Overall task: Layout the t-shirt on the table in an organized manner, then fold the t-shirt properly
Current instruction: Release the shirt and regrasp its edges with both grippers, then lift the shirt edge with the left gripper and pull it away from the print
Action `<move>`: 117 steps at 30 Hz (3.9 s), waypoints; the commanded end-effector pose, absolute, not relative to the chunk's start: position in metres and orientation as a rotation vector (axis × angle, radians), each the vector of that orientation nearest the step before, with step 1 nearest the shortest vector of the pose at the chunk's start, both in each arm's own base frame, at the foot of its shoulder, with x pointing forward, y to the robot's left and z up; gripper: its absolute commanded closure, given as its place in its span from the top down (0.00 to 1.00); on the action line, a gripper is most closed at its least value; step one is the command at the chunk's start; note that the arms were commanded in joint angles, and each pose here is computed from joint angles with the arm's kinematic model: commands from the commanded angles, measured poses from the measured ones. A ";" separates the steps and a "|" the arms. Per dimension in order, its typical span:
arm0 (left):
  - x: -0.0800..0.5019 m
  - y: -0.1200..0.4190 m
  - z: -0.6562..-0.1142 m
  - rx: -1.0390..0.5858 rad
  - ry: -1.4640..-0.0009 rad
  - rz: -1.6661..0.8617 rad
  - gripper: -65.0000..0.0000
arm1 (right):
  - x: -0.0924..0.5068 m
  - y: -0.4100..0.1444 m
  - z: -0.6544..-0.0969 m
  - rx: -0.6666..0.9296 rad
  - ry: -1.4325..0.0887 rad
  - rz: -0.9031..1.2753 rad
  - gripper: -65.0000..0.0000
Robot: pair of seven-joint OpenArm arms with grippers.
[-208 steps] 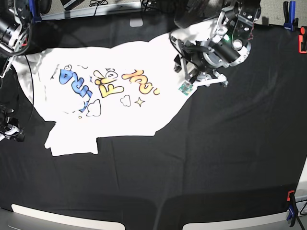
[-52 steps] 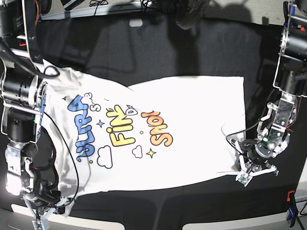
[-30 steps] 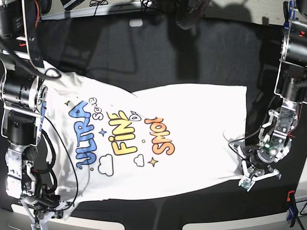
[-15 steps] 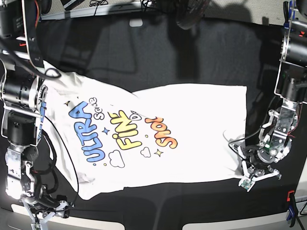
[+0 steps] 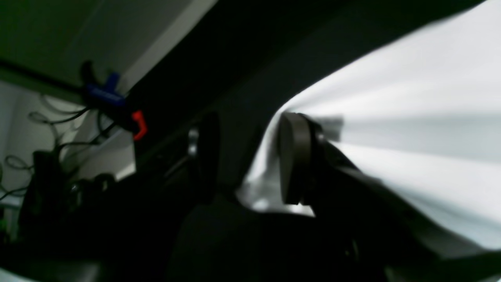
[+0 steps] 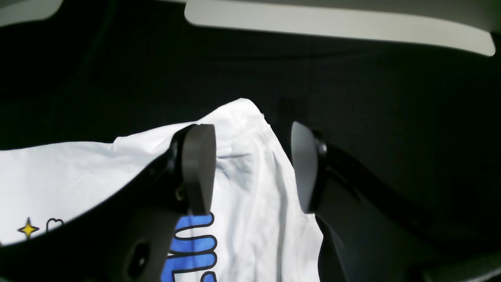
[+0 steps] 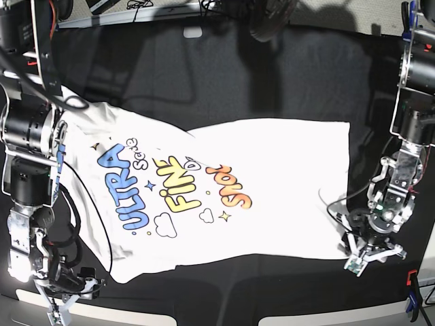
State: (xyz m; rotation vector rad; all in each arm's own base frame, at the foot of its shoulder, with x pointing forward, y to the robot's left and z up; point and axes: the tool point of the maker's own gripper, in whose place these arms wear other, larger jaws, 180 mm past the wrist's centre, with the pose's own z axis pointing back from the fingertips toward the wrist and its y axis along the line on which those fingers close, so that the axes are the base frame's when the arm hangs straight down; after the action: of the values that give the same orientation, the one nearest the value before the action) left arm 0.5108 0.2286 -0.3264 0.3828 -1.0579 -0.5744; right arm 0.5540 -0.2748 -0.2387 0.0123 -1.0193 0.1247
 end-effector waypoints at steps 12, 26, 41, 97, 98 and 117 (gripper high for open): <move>0.523 0.236 -0.304 0.401 -1.038 -0.570 0.33 | 0.566 -0.280 -0.202 0.001 -1.102 0.118 0.47; 0.497 0.189 -0.295 0.142 -0.929 -0.552 0.33 | 0.521 -0.238 -0.241 0.151 -1.069 0.379 0.46; 0.381 0.163 -0.327 0.058 -0.809 -0.795 0.33 | 0.363 -0.302 -0.259 -0.031 -1.103 0.355 0.46; 0.387 0.136 -0.359 -0.312 -0.714 -0.744 0.00 | 0.330 -0.320 -0.234 -0.029 -1.120 0.278 0.46; 0.389 0.132 -0.352 -0.304 -0.727 -0.755 0.00 | 0.329 -0.317 -0.233 -0.017 -1.116 0.280 0.46; 0.367 0.123 -0.350 -0.237 -0.665 -0.847 0.16 | 0.327 -0.311 -0.230 -0.012 -1.102 0.296 0.46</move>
State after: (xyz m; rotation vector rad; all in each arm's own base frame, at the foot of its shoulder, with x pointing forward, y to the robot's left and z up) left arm 0.3546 0.1221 -0.3662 -0.2459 -0.6105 -0.8431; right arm 0.3212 -0.3100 -0.2506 0.0070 -1.0437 0.2731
